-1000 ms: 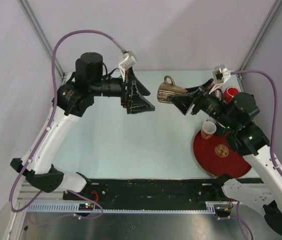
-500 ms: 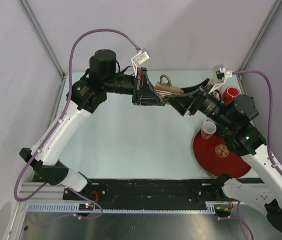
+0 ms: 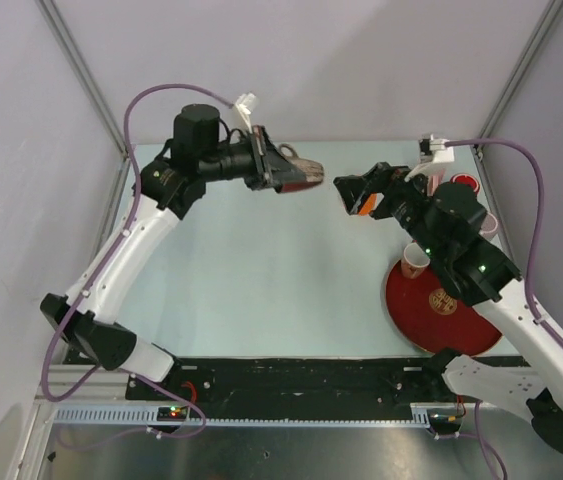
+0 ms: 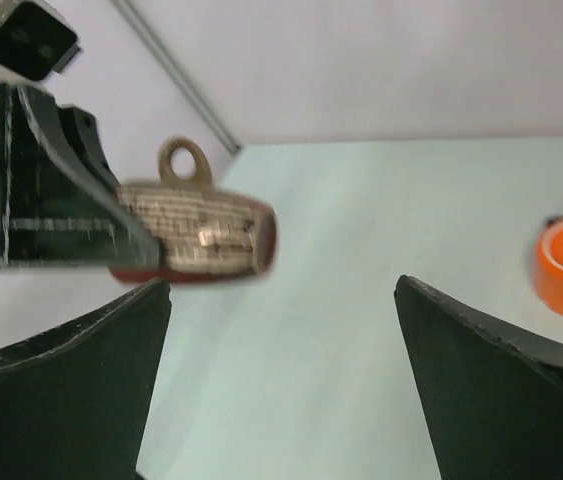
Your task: Turn the mug right side up
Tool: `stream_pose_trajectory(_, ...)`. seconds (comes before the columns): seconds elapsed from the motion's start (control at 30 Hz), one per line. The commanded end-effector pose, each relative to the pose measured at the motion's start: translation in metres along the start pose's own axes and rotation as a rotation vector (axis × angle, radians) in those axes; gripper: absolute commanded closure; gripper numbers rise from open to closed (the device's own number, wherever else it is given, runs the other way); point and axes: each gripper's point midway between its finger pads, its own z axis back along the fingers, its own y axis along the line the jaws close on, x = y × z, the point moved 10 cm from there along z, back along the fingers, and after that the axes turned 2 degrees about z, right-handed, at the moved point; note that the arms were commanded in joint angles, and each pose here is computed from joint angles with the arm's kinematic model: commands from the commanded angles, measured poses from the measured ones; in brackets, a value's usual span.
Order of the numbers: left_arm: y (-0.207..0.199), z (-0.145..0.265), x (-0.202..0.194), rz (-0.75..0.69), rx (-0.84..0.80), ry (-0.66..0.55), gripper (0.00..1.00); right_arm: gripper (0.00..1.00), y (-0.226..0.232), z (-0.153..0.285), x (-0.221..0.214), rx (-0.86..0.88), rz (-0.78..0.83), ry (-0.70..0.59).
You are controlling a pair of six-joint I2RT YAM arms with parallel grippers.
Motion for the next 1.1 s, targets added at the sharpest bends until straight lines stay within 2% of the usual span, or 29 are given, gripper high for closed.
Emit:
stream_pose_trajectory(0.0, 0.004, 0.016, 0.032, 0.216, 0.124, -0.255, 1.00, 0.01, -0.007, -0.002, 0.000, -0.248, 0.140, -0.035)
stream_pose_trajectory(0.07, 0.008, 0.016, 0.037, 0.243, 0.151, -0.283, 1.00, 0.01, -0.001, -0.010, -0.007, -0.255, 0.179, -0.019)
stream_pose_trajectory(0.17, 0.018, 0.019, 0.037, 0.270, 0.276, -0.323, 1.00, 0.01, 0.015, -0.022, -0.019, -0.244, 0.222, 0.016)
stream_pose_trajectory(0.27, 0.029, 0.020, 0.036, 0.293, 0.389, -0.344, 1.00, 0.06, 0.034, -0.038, -0.034, -0.249, 0.231, 0.015)
stream_pose_trajectory(0.4, 0.034, 0.018, 0.035, 0.255, 0.419, -0.328, 1.00, 0.06, 0.055, -0.054, -0.047, -0.208, 0.239, -0.012)
stream_pose_trajectory(0.5, 0.037, 0.022, 0.033, 0.092, 0.491, -0.335, 1.00, 0.06, 0.050, -0.052, -0.042, -0.197, 0.199, 0.005)
stream_pose_trajectory(0.57, 0.040, 0.020, 0.027, -0.012, 0.537, -0.305, 1.00, 0.06, 0.033, -0.041, -0.035, -0.249, 0.196, 0.049)
stream_pose_trajectory(0.67, 0.042, 0.005, 0.013, -0.200, 0.563, -0.204, 1.00, 0.07, -0.005, -0.017, -0.015, -0.370, 0.176, 0.089)
stream_pose_trajectory(0.8, 0.041, -0.036, -0.018, -0.459, 0.557, -0.015, 1.00, 0.07, -0.052, 0.020, 0.003, -0.563, 0.170, 0.148)
stream_pose_trajectory(0.9, 0.033, -0.075, -0.047, -0.672, 0.463, 0.159, 1.00, 0.05, -0.080, 0.044, 0.007, -0.649, 0.136, 0.218)
stream_pose_trajectory(1.07, 0.020, -0.128, -0.099, -1.047, 0.151, 0.442, 1.00, 0.03, -0.120, 0.078, 0.021, -0.788, 0.058, 0.236)
